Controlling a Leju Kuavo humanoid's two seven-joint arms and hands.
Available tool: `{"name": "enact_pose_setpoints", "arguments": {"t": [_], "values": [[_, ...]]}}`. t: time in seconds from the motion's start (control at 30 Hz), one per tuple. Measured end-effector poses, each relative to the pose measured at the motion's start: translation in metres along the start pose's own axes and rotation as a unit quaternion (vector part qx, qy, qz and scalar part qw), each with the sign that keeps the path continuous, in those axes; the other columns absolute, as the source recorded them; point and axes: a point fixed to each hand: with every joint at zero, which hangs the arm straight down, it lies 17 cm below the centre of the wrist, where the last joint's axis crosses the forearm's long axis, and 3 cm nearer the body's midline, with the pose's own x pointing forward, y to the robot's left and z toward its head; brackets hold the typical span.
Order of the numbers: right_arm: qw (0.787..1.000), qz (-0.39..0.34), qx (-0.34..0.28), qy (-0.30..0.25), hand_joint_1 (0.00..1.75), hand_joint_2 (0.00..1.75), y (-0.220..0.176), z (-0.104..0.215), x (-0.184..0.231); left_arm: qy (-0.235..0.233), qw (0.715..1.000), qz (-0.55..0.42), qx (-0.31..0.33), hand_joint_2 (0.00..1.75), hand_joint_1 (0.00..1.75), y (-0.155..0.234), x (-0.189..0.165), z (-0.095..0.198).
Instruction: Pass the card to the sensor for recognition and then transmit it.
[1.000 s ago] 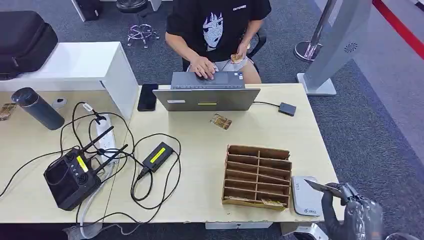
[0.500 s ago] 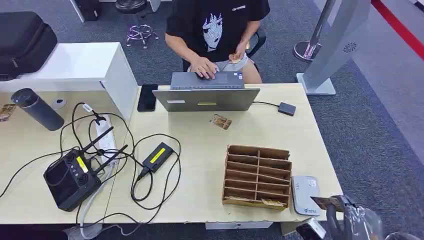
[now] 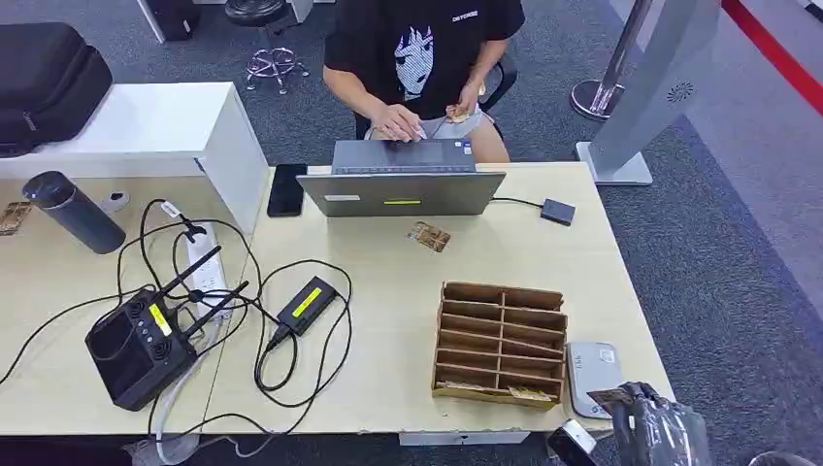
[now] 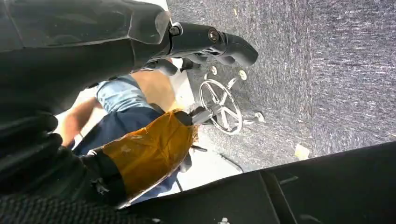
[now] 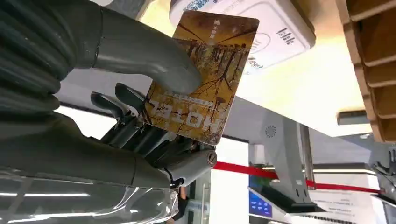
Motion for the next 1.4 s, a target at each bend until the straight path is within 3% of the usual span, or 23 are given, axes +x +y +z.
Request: {"name": "enact_pose_setpoints", "arguments": {"t": [0.27, 0.5, 0.77, 0.97, 1.1, 1.4], "values": [[1.0, 0.021, 0.007, -0.005, 1.75, 1.75, 0.011, 0.001, 0.003, 0.0, 1.0, -0.003, 0.0, 1.75, 0.0, 0.0, 0.0, 0.0], [0.999, 0.034, -0.037, -0.014, 1.75, 1.75, -0.011, 0.004, 0.006, 0.0, 1.0, -0.001, 0.001, 1.75, 0.0, 0.0, 0.0, 0.0], [0.978, 0.047, -0.182, -0.095, 1.75, 1.75, -0.106, 0.029, 0.062, -0.001, 1.0, 0.011, 0.008, 1.75, 0.0, -0.003, 0.001, -0.001], [0.944, 0.007, -0.281, -0.174, 1.75, 1.75, -0.194, 0.038, 0.109, -0.001, 1.0, 0.012, 0.017, 1.75, 0.0, -0.003, 0.002, -0.002], [0.935, -0.048, -0.274, -0.222, 1.75, 1.75, -0.208, 0.017, 0.113, -0.001, 1.0, 0.004, 0.015, 1.75, 0.0, 0.0, 0.002, -0.001], [0.926, -0.031, -0.287, -0.244, 1.75, 1.75, -0.218, 0.001, 0.11, -0.001, 1.0, -0.002, 0.017, 1.75, 0.0, 0.002, 0.002, -0.001]]}}
